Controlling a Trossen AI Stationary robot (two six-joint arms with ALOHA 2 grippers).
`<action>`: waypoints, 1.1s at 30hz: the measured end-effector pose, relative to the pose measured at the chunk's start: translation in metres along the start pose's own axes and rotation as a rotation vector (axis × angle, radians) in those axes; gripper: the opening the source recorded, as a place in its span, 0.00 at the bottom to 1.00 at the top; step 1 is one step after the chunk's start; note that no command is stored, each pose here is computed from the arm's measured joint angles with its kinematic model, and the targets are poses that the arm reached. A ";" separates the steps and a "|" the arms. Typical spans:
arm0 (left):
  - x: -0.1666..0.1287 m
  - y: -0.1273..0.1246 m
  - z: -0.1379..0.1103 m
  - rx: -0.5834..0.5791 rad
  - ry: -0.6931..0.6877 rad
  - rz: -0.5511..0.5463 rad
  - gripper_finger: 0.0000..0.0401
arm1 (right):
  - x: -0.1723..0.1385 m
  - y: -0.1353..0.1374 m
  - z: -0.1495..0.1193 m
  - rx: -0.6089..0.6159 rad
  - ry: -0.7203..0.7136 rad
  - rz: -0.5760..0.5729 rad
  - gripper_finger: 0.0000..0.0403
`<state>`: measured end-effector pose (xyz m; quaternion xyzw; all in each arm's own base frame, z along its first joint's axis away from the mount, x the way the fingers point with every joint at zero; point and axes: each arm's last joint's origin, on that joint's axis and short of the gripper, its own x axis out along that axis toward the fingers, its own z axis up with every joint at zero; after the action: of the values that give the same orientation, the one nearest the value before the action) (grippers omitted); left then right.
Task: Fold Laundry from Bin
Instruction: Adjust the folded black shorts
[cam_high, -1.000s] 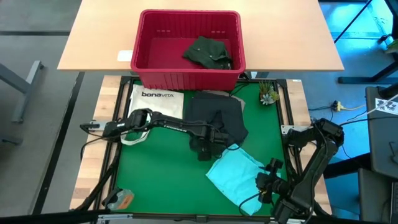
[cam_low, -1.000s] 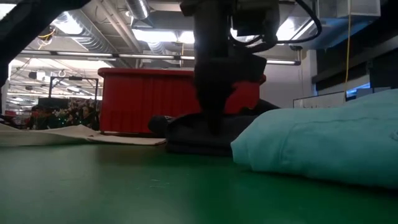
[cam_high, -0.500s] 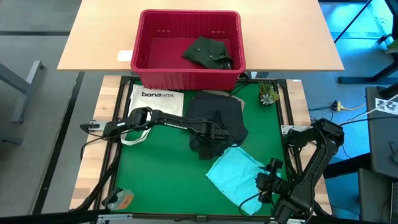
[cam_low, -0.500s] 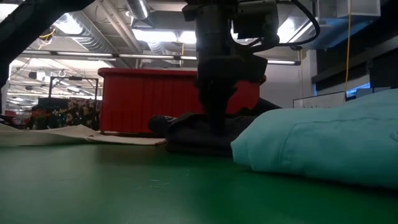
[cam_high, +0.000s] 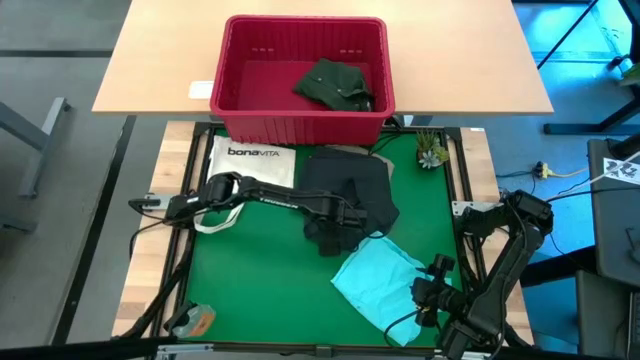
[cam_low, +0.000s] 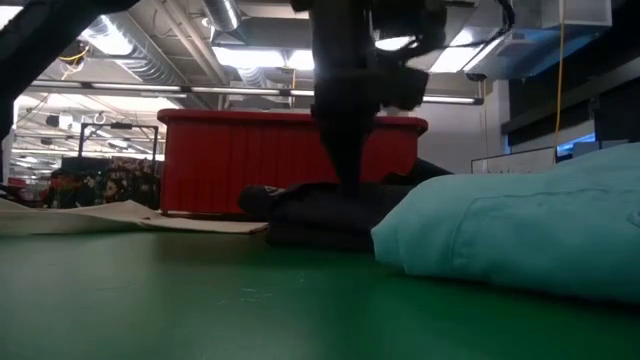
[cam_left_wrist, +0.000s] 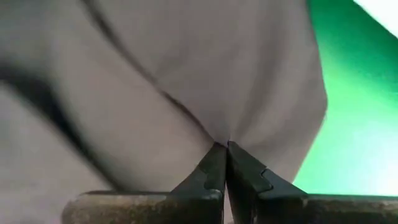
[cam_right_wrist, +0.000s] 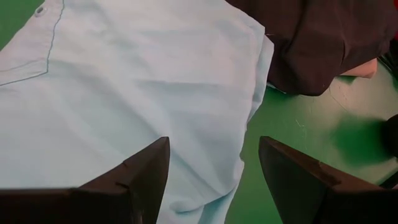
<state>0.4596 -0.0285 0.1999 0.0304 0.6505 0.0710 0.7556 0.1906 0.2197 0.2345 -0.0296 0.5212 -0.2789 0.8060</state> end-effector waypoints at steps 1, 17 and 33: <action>-0.004 0.003 -0.001 -0.004 0.000 0.020 0.00 | 0.000 0.000 0.000 0.000 0.000 0.001 0.62; -0.058 0.083 -0.011 -0.166 -0.082 0.245 0.00 | 0.000 0.001 0.000 0.009 -0.009 0.012 0.62; -0.049 0.160 0.000 -0.206 -0.234 0.322 0.00 | 0.000 0.002 0.001 0.011 -0.036 0.008 0.62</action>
<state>0.4421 0.1227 0.2706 0.0645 0.5345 0.2530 0.8038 0.1924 0.2206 0.2345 -0.0281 0.5053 -0.2776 0.8166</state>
